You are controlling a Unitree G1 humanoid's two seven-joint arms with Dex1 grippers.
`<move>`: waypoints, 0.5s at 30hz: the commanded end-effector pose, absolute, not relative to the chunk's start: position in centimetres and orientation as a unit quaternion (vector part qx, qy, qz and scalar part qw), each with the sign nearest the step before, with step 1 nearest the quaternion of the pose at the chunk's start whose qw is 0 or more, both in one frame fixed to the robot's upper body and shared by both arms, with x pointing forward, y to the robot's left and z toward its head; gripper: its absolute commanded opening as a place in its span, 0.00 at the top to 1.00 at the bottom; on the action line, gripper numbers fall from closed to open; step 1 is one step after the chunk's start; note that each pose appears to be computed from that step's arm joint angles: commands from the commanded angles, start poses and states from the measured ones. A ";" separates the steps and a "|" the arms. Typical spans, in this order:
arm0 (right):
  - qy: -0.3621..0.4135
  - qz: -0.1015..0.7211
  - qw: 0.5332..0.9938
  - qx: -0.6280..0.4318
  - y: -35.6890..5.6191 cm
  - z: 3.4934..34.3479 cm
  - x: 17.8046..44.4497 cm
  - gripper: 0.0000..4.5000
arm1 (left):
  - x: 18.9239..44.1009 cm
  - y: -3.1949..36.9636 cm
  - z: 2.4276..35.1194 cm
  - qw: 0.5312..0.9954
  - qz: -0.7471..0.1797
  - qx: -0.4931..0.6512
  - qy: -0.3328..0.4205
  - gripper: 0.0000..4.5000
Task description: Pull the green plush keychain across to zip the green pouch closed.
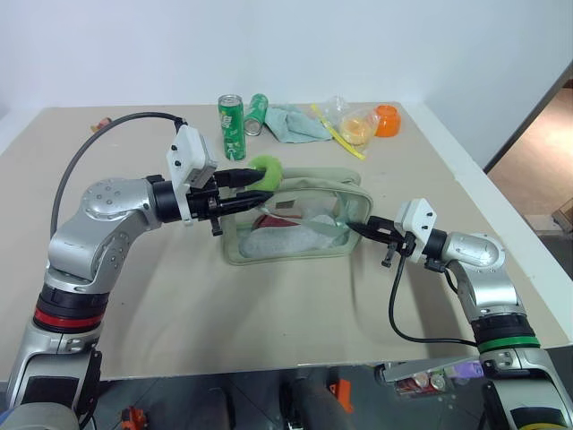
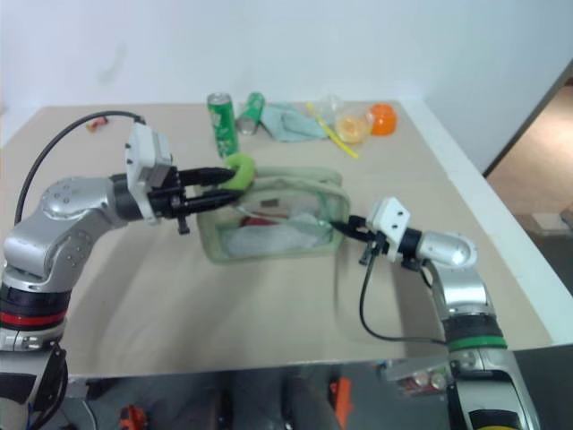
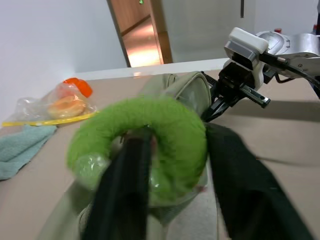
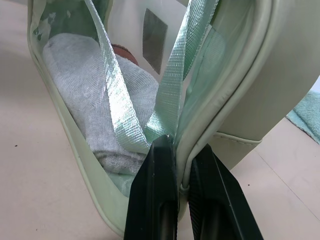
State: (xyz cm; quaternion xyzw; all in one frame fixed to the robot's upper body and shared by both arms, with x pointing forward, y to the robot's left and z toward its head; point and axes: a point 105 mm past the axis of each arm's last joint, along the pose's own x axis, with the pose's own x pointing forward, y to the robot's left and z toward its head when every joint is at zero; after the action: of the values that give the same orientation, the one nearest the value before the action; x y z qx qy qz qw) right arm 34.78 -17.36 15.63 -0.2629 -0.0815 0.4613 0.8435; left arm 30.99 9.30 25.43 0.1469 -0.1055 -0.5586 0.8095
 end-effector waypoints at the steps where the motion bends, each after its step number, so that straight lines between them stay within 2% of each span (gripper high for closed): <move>1: -0.098 0.463 0.836 -0.277 -17.1 16.6 34.6 1.00 | 30.7 10.2 27.2 0.813 -0.541 0.169 -0.134 0.31; 5: -0.099 0.465 0.835 -0.277 -17.0 16.6 34.8 1.00 | 30.7 11.8 27.2 0.825 -0.518 0.187 -0.129 0.02; 15: -0.098 0.470 0.832 -0.277 -16.8 16.6 35.1 1.00 | 29.1 15.8 25.2 0.881 -0.439 0.153 -0.095 0.01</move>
State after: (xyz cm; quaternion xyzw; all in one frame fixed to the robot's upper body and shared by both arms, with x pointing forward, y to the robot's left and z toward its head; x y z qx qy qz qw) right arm 35.04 -17.16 15.73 -0.2663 -0.0815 0.4663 0.8397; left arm 29.92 15.87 24.06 0.1442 -0.0681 -0.4477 0.8798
